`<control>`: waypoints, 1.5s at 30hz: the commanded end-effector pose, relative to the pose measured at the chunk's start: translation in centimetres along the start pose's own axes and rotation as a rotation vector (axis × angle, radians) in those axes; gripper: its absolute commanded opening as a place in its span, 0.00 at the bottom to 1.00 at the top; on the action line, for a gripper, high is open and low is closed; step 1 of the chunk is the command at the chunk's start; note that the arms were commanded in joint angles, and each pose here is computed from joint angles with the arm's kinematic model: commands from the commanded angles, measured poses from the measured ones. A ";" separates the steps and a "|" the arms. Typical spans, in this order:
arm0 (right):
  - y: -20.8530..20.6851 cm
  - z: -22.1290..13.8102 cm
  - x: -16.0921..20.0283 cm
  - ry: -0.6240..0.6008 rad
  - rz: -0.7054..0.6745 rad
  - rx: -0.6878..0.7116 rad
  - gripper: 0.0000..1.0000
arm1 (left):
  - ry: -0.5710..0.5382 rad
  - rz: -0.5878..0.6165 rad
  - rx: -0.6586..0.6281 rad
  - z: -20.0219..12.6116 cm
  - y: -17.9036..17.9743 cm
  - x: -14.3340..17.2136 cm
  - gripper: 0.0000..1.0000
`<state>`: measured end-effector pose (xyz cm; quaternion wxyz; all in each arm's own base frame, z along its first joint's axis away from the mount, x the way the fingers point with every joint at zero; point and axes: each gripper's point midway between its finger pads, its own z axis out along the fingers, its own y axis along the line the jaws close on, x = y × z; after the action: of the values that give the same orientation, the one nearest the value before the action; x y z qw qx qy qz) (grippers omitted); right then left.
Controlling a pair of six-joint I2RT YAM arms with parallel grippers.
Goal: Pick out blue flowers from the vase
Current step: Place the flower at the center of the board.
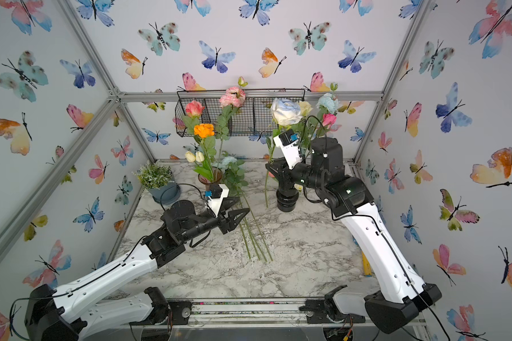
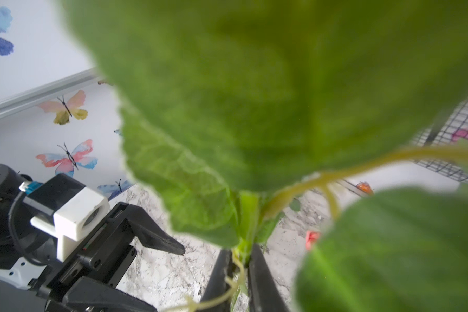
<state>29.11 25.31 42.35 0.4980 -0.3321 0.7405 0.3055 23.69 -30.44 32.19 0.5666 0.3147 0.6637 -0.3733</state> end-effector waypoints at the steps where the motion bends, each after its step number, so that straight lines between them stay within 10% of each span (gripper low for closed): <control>1: 0.7 1.2 1.1 0.009 -0.003 -0.001 0.14 | -0.022 0.026 0.037 0.3 -0.7 -0.4 0.60; 13: 5.8 5.8 5.0 0.085 -0.016 -0.077 0.15 | 0.043 0.028 0.013 2.5 0.3 2.4 0.58; 27: 4.8 6.8 7.0 0.111 -0.002 -0.021 0.17 | 0.057 -0.001 0.012 2.3 0.5 3.5 0.01; 45: 4.2 4.5 8.2 0.071 -0.016 0.030 0.48 | 0.038 -0.066 -0.049 1.4 2.6 3.5 0.00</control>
<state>26.29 30.85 32.54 0.4524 -0.3498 0.7702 0.2823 25.40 -31.58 26.77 0.5306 0.3124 0.7011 -0.3595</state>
